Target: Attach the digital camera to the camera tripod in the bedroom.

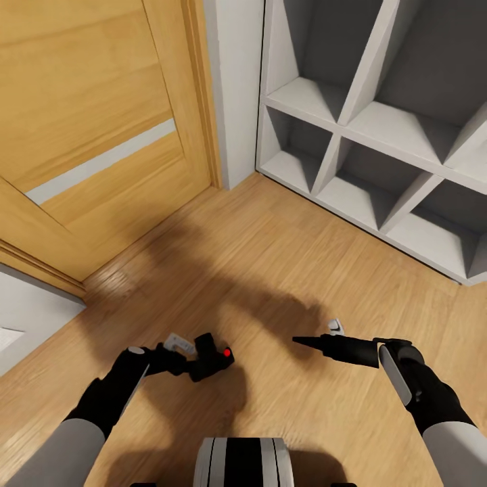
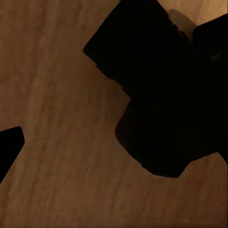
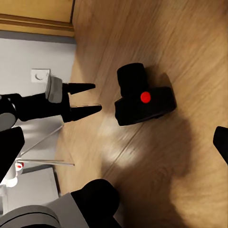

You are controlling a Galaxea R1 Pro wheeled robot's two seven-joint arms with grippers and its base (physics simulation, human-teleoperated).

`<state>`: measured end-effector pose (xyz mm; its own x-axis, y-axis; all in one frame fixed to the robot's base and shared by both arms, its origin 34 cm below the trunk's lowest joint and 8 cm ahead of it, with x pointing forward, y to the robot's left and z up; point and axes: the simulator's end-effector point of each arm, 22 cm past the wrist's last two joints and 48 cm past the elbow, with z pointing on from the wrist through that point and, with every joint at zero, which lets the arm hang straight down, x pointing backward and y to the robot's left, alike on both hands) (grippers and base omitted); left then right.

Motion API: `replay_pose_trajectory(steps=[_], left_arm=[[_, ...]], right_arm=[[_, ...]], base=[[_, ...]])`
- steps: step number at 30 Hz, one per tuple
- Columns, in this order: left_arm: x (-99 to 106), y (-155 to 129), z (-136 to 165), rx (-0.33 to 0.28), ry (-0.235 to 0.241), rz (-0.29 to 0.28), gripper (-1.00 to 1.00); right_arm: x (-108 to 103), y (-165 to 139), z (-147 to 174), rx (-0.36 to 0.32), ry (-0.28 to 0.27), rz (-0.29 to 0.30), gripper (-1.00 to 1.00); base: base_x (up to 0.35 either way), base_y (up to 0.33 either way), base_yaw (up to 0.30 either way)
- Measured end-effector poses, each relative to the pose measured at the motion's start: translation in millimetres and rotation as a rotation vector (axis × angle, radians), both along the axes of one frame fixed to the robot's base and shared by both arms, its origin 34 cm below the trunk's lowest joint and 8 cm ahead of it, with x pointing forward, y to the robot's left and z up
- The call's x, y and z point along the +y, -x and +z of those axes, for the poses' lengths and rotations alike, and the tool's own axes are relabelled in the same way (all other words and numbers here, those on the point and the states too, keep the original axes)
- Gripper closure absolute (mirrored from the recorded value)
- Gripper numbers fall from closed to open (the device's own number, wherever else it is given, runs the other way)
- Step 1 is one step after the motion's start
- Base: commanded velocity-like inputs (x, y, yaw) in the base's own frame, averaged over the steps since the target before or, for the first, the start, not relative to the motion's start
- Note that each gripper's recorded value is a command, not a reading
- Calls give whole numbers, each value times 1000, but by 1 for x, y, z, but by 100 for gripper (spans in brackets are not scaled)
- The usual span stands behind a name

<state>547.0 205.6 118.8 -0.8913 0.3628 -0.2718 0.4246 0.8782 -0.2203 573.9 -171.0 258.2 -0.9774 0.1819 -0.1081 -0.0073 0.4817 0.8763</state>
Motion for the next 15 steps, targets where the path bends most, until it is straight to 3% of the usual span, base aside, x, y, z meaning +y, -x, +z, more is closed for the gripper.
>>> replay_pose_trajectory(steps=[4,8,11,15], left_arm=[[0,7,-6,-3,-27,-52,-100],[-3,15,-14,-16,-20,-81,-100],[-7,43,-32,-22,9,-123,-100],[-1,63,-45,-16,-7,-142,-100]], right_arm=[[0,0,0,0,1,1,-100],[0,0,-1,1,5,0,-100],[0,0,-2,3,10,0,-100],[0,0,-3,3,14,-1,-100]], base=[[0,0,0],[0,0,0],[0,0,0],[0,0,0]])
